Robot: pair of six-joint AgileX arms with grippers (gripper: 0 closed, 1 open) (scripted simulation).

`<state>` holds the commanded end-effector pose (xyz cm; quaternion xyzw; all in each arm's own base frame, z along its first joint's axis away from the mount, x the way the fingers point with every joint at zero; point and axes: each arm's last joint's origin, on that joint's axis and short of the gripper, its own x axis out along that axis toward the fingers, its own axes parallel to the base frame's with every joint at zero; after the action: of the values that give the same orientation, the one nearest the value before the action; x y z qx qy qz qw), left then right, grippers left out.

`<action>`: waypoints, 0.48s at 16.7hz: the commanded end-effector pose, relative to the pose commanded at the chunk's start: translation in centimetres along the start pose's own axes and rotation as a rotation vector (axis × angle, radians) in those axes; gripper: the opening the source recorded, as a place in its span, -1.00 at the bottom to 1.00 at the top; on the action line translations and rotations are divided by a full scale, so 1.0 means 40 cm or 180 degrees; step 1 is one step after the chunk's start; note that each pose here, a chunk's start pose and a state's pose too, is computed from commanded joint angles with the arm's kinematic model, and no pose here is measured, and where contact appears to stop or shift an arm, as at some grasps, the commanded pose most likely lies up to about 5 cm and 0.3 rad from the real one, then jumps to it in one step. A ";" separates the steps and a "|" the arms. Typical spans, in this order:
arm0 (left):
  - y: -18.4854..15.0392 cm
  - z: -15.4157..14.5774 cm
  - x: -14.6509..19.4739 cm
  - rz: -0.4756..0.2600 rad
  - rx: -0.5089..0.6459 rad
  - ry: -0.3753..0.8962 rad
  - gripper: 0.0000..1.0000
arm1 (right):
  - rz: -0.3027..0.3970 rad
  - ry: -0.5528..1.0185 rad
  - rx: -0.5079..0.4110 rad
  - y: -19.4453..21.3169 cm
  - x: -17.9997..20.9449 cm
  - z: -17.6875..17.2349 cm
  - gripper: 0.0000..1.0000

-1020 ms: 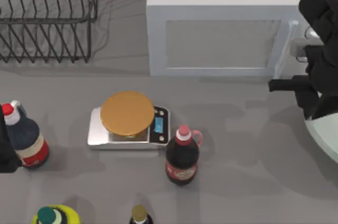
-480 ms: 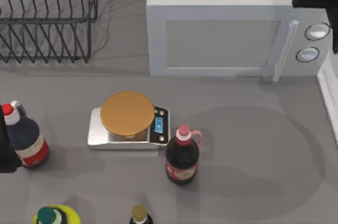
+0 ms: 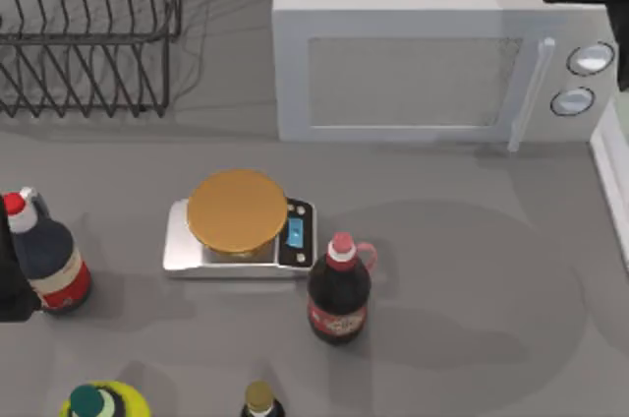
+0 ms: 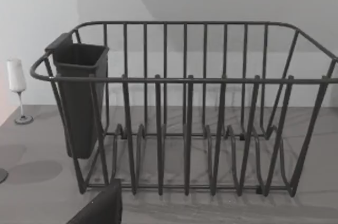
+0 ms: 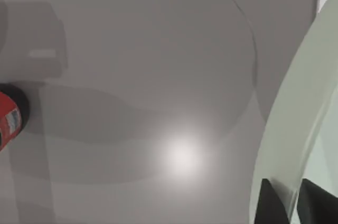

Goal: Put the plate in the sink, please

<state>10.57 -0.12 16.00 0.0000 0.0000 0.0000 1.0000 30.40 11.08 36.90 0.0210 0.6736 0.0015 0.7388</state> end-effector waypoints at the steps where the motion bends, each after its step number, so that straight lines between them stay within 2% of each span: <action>1: 0.000 0.000 0.000 0.0000 0.0000 0.0000 1.00 | -0.0012 -0.0014 0.0028 -0.006 0.002 0.010 -1.00; 4: 0.000 0.000 0.000 0.0000 0.0000 0.0000 1.00 | -0.0091 -0.0115 0.0210 -0.050 0.019 0.087 -1.00; 8: 0.000 0.000 0.000 0.0000 0.0000 0.0000 1.00 | -0.0216 -0.0264 0.0424 -0.158 0.074 0.243 -1.00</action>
<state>10.57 -0.12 16.00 0.0000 0.0000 0.0000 1.0000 40.20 4.56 34.62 0.0473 0.6414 -0.0692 0.7626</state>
